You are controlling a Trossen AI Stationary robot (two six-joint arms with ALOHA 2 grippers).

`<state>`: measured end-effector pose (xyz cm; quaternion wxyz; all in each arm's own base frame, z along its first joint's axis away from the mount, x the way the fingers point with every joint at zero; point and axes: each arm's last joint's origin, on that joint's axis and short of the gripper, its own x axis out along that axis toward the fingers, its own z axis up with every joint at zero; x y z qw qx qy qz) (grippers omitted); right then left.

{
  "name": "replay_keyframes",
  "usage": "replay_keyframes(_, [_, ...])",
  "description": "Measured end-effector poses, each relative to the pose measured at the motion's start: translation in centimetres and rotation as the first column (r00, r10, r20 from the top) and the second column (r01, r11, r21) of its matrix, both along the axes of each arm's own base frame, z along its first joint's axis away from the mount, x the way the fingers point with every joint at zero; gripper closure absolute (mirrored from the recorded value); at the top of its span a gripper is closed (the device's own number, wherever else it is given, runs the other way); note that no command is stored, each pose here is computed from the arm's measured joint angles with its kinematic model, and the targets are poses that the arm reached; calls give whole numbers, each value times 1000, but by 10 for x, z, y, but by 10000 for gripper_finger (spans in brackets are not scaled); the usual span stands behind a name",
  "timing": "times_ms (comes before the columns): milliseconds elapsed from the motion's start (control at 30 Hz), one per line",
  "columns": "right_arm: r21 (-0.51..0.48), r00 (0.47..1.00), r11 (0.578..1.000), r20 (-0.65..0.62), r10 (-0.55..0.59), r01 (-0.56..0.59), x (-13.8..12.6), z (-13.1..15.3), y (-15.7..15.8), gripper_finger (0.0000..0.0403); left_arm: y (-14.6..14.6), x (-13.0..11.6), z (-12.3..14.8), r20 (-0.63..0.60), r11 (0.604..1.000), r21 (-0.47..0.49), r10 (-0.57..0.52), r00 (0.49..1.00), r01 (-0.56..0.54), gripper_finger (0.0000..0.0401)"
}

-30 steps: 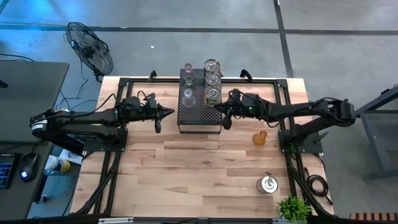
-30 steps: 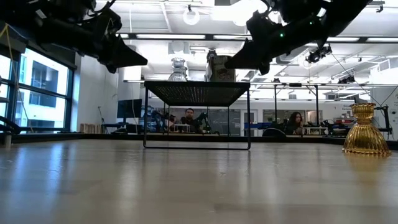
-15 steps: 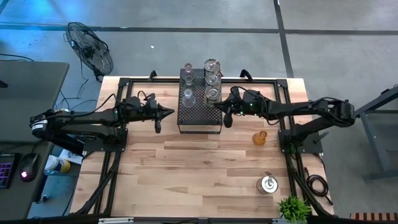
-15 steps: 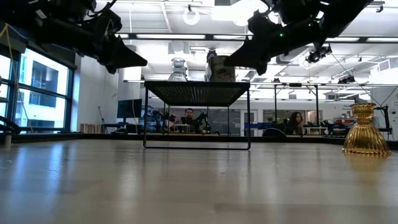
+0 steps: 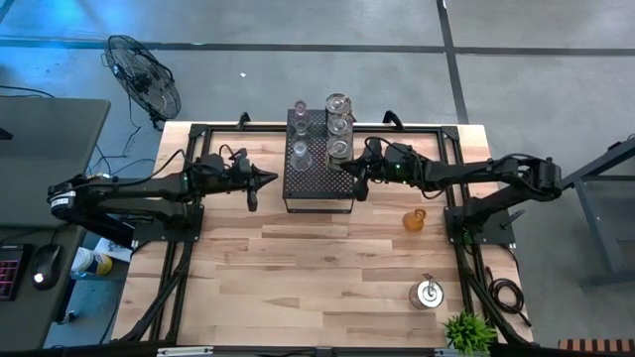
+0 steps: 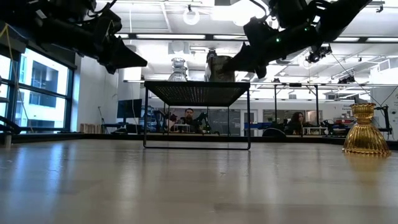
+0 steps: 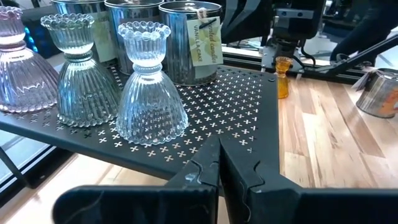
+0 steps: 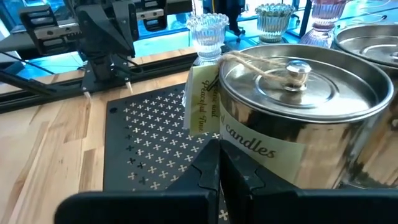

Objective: Pick & Place candle stick holders
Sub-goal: Adjust the green scented candle on the shelf, then put the yellow scented candle on the shelf

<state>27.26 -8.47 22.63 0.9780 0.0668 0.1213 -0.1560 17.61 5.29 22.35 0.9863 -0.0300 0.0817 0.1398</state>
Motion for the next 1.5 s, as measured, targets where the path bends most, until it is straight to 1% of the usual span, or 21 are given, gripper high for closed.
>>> replay_keyframes(467, [13,1000,1000,4,-23,23,0,0,-1,403,0,0,-2,-22,1000,-7,0,1000,0,401])
replay_keyframes(667, [29,999,999,9,-42,42,-2,0,-6,403,0,0,-2,-21,1000,-7,0,1000,-1,401])
replay_keyframes(833, [46,999,999,49,-23,20,-8,13,0,403,0,0,-2,-21,1000,-6,1,1000,-1,401])
replay_keyframes(900, [58,999,998,46,1,-3,-13,19,7,403,0,0,-2,-14,1000,-4,1,1000,-1,401])
replay_keyframes(1033, [131,999,990,9,53,-54,-25,28,31,403,-1,-3,-10,40,1000,9,1,999,-2,401])
replay_keyframes(1133, [195,992,979,-101,76,-55,-33,37,57,403,-2,-7,-19,90,1000,-1,4,996,-4,401])
replay_keyframes(1233, [224,965,973,-240,103,-48,-38,51,85,403,-3,-10,-27,103,1000,-19,8,995,-6,401])
replay_keyframes(1333, [269,942,957,-278,187,-110,-36,68,113,403,-4,-12,-31,110,1000,-18,5,994,-3,401])
replay_keyframes(1400, [286,921,947,-311,235,-145,-32,74,128,403,-4,-12,-32,104,1000,-21,1,995,1,401])
replay_keyframes(1500, [306,881,936,-376,286,-174,-24,79,143,403,-4,-12,-30,122,1000,-18,-7,992,10,401])
